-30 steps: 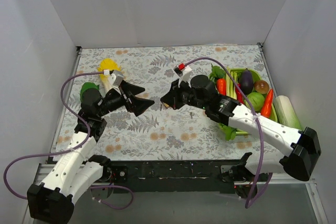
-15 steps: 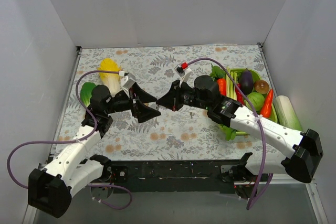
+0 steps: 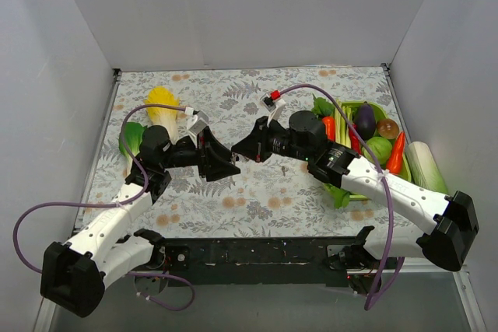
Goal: Unlock with the key
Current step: Pick up the key from the center of the board.
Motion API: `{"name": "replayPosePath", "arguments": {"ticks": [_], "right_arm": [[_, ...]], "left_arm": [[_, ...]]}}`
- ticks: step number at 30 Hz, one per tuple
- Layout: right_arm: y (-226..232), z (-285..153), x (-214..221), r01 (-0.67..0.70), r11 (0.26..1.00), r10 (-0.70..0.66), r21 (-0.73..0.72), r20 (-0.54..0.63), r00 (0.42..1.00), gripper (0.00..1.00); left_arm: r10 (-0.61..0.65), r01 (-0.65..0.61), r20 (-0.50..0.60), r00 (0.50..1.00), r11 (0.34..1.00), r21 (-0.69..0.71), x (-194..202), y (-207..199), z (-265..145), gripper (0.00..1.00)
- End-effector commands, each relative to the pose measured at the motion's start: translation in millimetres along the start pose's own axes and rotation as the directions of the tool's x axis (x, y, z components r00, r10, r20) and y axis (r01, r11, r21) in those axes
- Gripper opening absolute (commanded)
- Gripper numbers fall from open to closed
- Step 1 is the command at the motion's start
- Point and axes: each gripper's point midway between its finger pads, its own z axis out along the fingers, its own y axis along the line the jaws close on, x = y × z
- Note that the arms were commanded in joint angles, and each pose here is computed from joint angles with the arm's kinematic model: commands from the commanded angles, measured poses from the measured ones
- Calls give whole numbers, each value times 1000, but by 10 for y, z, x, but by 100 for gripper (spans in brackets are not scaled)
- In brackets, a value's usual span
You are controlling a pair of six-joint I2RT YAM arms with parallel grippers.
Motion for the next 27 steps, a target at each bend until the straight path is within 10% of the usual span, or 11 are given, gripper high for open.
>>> {"name": "replayPosePath", "arguments": {"ticks": [1, 27], "right_arm": [[82, -42, -256, 10, 1000, -9, -21, 86, 996, 1], [-52, -106, -174, -15, 1000, 15, 4, 78, 997, 1]], "left_arm": [[28, -28, -2, 1000, 999, 34, -27, -73, 13, 46], [-10, 15, 32, 999, 986, -165, -67, 315, 28, 24]]}}
